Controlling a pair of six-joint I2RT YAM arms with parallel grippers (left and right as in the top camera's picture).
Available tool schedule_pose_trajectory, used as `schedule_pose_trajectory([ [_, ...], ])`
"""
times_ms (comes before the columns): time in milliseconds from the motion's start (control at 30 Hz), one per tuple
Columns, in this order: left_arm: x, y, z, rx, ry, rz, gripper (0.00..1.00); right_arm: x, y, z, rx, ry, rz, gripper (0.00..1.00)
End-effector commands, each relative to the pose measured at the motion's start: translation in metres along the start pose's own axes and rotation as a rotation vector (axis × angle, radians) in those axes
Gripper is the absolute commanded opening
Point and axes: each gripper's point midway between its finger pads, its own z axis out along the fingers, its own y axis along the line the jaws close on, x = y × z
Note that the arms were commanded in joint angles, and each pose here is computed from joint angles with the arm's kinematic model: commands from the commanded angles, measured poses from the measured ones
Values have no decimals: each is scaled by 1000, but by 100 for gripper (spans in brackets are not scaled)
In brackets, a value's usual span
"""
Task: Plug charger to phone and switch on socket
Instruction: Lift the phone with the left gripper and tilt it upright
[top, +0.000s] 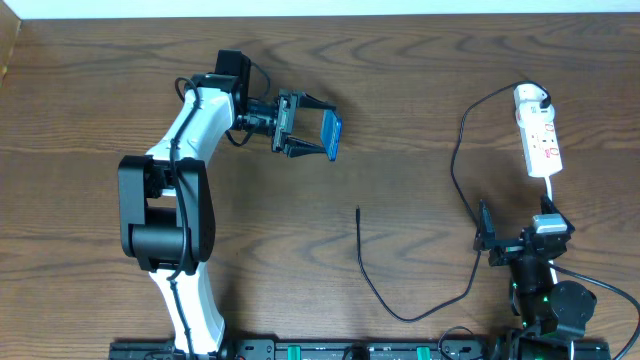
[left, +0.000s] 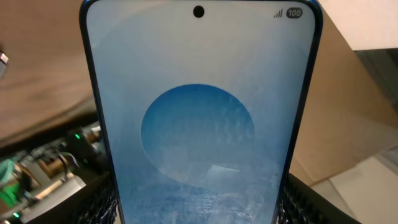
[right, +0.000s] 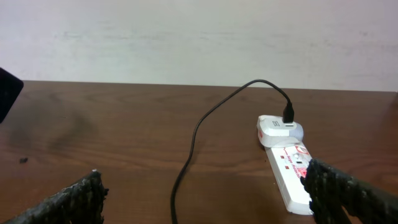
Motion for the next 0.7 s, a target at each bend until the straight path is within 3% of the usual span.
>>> schedule_pose_trajectory([
  [0,29,-17,-5,56,85,-28,7,0,1,0,-1,0,-5,99],
  [667,29,-17,-5,54,86,-79,7,0,1,0,-1,0,-5,99],
])
